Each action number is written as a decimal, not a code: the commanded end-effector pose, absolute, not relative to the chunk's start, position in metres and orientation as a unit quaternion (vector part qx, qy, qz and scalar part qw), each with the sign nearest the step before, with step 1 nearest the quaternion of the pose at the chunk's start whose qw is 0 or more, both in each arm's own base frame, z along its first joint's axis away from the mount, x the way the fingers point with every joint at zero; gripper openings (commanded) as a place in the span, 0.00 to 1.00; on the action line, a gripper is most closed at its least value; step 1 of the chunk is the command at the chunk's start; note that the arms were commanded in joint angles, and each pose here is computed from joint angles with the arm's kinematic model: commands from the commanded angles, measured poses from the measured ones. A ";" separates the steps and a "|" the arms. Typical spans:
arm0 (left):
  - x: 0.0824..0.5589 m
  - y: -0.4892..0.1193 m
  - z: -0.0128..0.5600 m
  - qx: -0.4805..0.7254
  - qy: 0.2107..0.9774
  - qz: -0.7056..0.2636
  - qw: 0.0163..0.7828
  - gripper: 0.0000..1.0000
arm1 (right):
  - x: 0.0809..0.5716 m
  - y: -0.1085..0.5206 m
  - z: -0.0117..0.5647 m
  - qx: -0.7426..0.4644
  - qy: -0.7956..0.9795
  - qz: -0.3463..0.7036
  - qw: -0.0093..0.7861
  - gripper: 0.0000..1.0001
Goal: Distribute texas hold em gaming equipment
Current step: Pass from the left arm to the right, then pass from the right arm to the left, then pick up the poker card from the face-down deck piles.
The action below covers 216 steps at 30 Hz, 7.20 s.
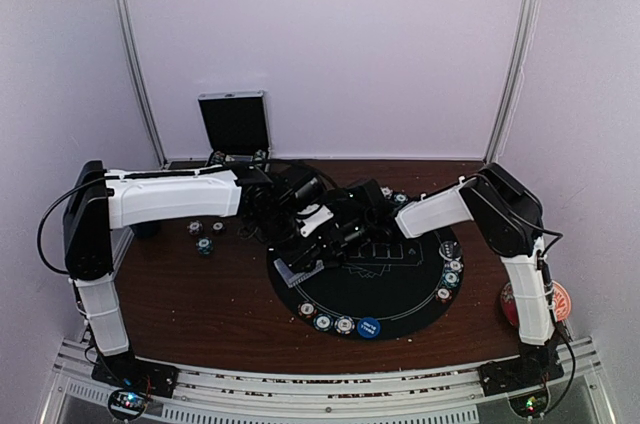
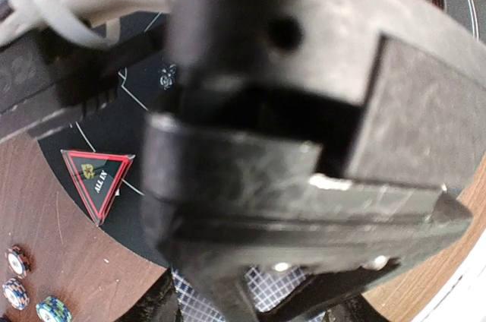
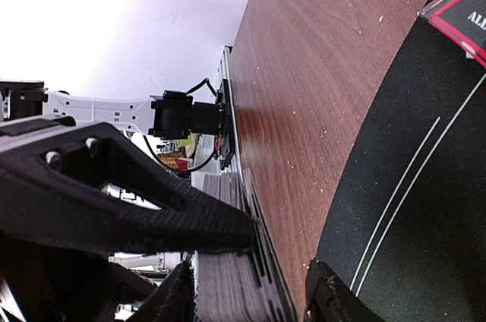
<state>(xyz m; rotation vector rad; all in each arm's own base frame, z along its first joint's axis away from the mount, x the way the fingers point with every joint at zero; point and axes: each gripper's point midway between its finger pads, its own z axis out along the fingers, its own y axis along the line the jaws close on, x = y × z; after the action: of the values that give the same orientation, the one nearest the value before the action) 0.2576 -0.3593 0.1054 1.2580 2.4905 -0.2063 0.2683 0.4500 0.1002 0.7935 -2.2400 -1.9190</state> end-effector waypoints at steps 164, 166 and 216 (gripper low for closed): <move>0.280 -0.381 0.127 0.469 0.808 -0.133 0.329 0.55 | 0.308 0.396 0.138 0.243 -0.784 -0.571 -0.027 0.45; 0.282 -0.379 0.128 0.462 0.814 -0.128 0.329 0.56 | 0.306 0.396 0.138 0.248 -0.784 -0.569 -0.027 0.46; 0.261 -0.390 0.107 0.471 0.811 -0.158 0.309 0.59 | 0.298 0.413 0.094 0.253 -0.797 -0.549 0.006 0.39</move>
<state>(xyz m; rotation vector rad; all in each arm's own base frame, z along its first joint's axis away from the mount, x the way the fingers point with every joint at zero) 0.2594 -0.3794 0.0962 1.2554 2.2019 -0.3756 0.2931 0.4139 0.1087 0.7856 -2.4516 -1.7539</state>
